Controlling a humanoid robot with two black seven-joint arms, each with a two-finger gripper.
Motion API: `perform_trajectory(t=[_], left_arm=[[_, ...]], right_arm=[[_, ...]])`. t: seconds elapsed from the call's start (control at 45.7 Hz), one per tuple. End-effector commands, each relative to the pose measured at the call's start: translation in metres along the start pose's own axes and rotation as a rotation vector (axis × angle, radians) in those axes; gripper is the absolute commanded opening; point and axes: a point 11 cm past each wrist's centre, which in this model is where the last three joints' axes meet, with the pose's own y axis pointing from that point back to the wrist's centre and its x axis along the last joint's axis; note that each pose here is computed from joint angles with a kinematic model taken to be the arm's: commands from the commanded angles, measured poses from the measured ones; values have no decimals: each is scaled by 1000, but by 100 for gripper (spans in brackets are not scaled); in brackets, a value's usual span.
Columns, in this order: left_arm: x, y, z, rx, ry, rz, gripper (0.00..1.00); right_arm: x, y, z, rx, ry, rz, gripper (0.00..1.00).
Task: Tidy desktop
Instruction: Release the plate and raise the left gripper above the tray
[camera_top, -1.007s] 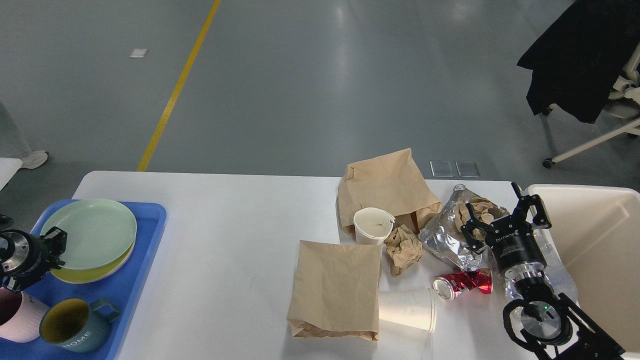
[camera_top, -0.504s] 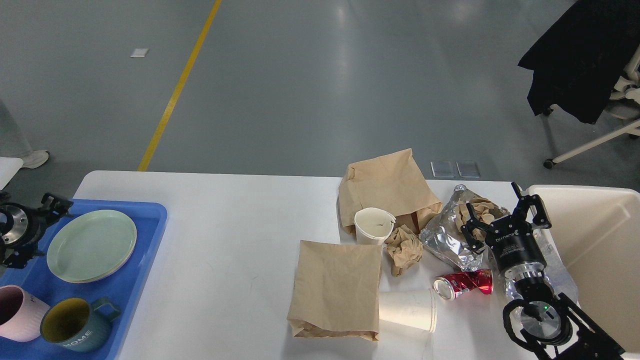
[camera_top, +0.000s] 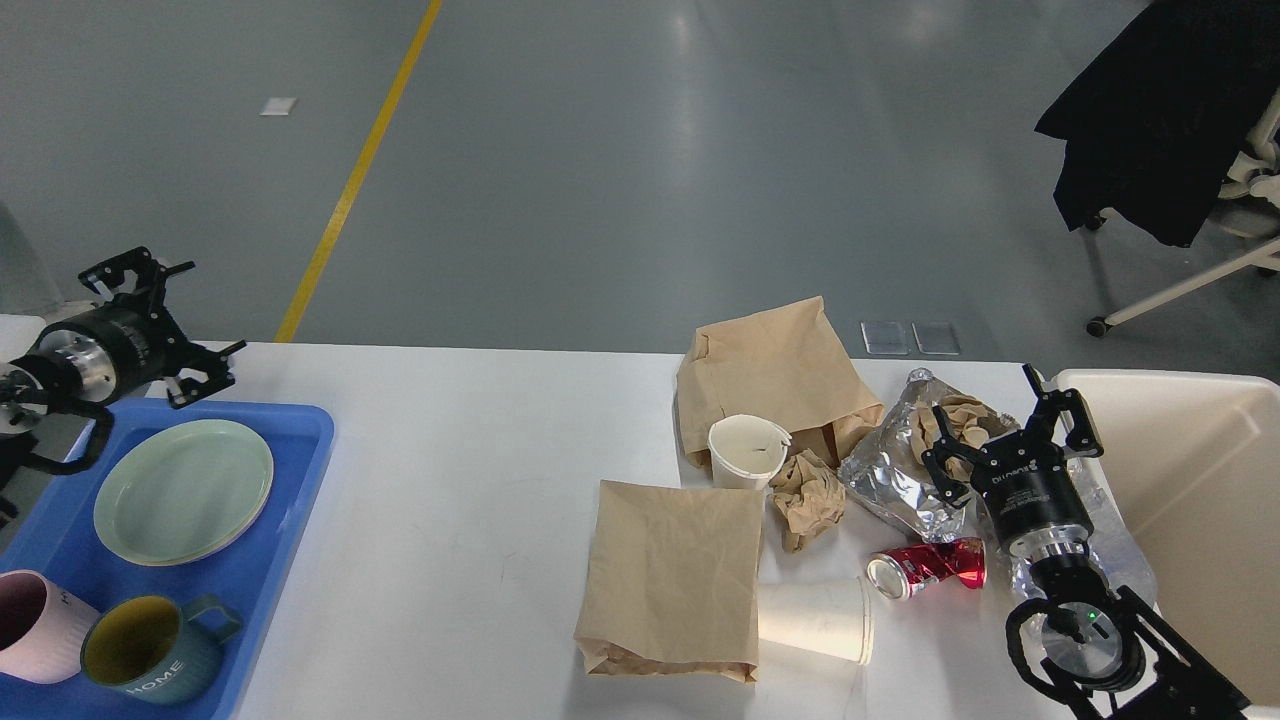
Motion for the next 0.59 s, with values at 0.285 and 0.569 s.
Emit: perform_trajectory(t=[0.285, 0.569], left_arm=[[-14, 8, -84, -286, 296, -143, 96], [0, 42, -112, -319, 316, -213, 96]], right_arm=[[0, 0, 0, 0, 0, 0, 100], [0, 0, 0, 0, 0, 0, 100]])
